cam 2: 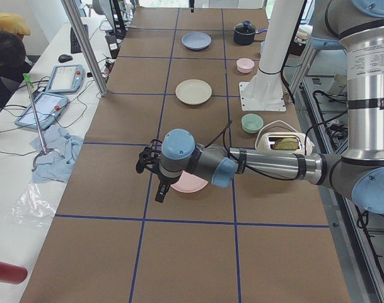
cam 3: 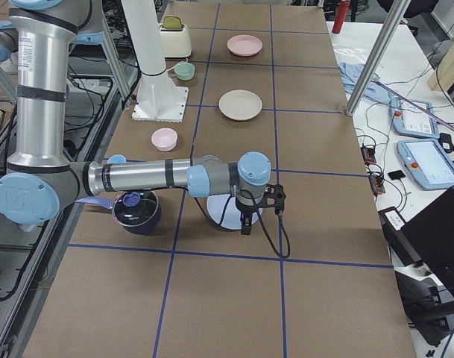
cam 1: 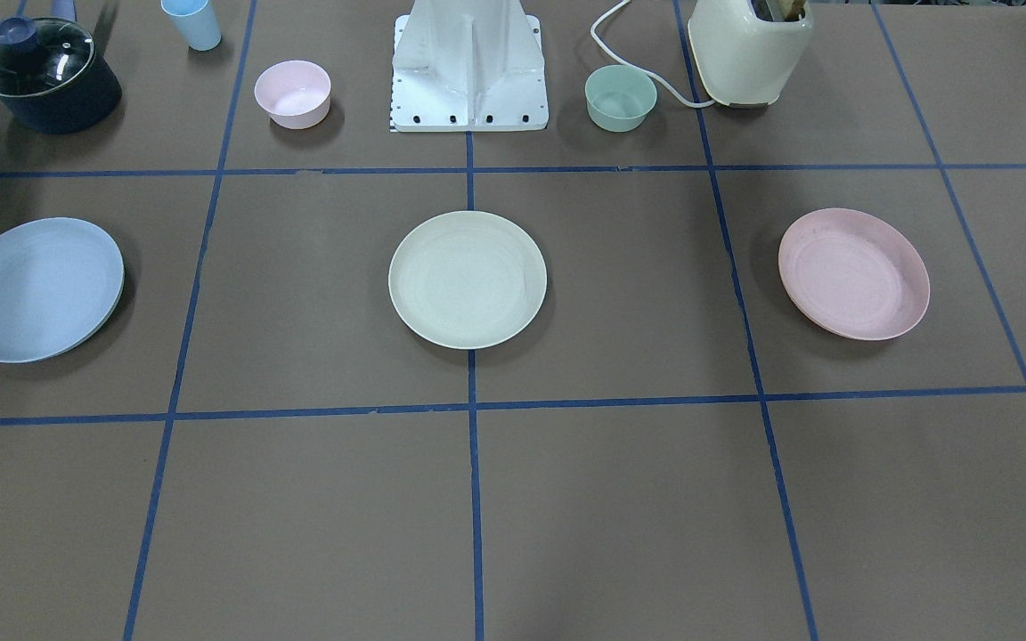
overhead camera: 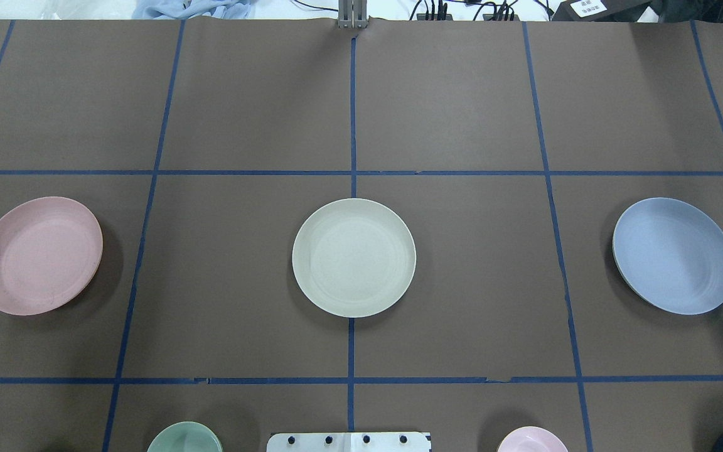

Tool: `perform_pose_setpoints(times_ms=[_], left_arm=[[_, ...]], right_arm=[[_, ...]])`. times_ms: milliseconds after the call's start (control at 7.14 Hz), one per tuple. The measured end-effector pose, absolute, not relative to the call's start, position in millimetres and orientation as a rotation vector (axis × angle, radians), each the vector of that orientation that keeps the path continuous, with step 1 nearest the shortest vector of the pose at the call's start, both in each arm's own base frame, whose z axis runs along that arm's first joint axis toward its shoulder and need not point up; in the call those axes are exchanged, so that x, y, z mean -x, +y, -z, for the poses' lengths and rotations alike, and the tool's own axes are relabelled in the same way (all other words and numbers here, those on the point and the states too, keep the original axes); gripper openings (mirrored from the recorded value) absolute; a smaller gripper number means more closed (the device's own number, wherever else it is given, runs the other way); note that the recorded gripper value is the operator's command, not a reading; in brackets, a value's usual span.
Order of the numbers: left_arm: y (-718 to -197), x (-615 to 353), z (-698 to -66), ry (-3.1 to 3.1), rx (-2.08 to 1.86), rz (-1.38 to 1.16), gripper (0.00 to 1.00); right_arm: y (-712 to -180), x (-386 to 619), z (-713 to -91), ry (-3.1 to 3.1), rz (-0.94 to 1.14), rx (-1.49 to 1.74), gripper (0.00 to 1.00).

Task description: Stack three plates with pink and blue

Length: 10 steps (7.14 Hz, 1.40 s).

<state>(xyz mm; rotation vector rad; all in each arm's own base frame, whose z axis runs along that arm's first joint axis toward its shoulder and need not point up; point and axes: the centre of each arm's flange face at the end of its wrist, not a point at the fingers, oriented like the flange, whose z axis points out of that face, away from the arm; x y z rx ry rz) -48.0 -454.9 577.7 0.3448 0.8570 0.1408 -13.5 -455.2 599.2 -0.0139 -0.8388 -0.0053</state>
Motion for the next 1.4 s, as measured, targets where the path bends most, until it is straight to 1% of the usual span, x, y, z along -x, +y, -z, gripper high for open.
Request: perform_pose_setpoints(times_ms=[280,700,1120,1400], left_arm=[[-455,48,-578,0.856,-0.345,-0.143,0.99],[-455,48,-577,0.856,-0.348,-0.145,0.99],[-455,48,-576,0.856,-0.349,-0.146,0.99],[-455,48,-576,0.856,-0.351,-0.146,0.99]], right_arm=[[-458,56,-616,-0.823,0.028,0.001,0.98],[-453,84,-678,-0.852,0.081,-0.069,0.98],[-447,104,-687,-0.875,0.059,-0.052,0.98],[-444,117,-687,-0.88,0.082,-0.038,0.96]])
